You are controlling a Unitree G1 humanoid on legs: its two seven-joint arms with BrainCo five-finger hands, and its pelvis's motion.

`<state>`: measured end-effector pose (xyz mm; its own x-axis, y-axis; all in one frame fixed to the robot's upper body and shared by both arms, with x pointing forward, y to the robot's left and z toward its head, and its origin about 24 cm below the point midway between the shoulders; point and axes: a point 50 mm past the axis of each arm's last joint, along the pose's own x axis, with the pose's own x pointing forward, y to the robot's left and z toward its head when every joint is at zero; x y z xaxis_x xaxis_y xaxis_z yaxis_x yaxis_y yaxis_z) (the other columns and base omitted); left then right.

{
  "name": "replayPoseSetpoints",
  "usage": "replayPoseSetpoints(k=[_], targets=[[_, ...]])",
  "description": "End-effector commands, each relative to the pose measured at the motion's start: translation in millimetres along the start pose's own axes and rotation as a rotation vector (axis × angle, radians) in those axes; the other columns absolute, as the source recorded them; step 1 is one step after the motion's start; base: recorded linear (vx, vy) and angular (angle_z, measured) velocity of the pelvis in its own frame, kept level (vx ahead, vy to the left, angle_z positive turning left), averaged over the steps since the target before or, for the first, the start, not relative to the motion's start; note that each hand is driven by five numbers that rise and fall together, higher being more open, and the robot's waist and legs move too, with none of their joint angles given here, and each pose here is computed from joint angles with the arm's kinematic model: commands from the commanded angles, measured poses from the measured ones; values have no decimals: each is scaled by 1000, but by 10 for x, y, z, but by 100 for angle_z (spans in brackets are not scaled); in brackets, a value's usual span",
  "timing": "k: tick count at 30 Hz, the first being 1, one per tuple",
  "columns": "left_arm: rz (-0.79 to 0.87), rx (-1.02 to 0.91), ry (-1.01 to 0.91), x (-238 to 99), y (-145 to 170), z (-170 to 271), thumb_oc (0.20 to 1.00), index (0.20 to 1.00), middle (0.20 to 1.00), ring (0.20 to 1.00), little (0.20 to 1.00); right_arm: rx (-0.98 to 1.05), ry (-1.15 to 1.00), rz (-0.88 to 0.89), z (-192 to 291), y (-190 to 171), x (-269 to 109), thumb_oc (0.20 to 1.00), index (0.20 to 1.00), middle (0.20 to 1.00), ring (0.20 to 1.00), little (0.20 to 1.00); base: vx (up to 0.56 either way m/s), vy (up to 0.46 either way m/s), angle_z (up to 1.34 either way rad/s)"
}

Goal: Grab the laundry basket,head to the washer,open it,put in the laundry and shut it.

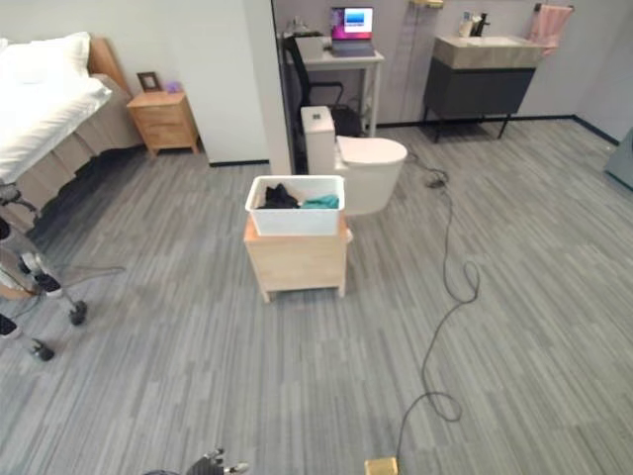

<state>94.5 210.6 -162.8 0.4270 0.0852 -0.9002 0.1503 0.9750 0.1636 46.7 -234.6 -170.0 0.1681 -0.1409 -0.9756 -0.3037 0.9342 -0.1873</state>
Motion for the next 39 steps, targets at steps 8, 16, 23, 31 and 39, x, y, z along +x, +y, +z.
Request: replayPoseSetpoints(k=[8, 16, 23, 31, 39], targets=[[7, -12, -54, 40, 2, 176, 1000, 1000, 1000, 1000, 1000, -32, 57, 22, -116, 56, -5, 1000, 1000, 1000, 1000, 1000, 3, -2, 1], [-8, 16, -53, 41, -28, 176, 1000, 1000, 1000, 1000, 1000, -38, 78, 16, -166, 25, -12, 1000, 1000, 1000, 1000, 1000, 0, 0, 0], [-8, 14, -60, 42, -27, 190, 1000, 1000, 1000, 1000, 1000, -42, 74, 10, -157, 3, -12, 1000, 1000, 1000, 1000, 1000, 0, 0, 0], [-24, 27, -55, 38, -71, 167, 1000, 1000, 1000, 1000, 1000, -58, 86, 7, -181, -4, -15, 1000, 1000, 1000, 1000, 1000, 0, 0, 0], [-27, 21, -55, 38, -78, 168, 1000, 1000, 1000, 1000, 1000, -58, 85, 9, -178, 4, -14, 1000, 1000, 1000, 1000, 1000, 0, 0, 0]])
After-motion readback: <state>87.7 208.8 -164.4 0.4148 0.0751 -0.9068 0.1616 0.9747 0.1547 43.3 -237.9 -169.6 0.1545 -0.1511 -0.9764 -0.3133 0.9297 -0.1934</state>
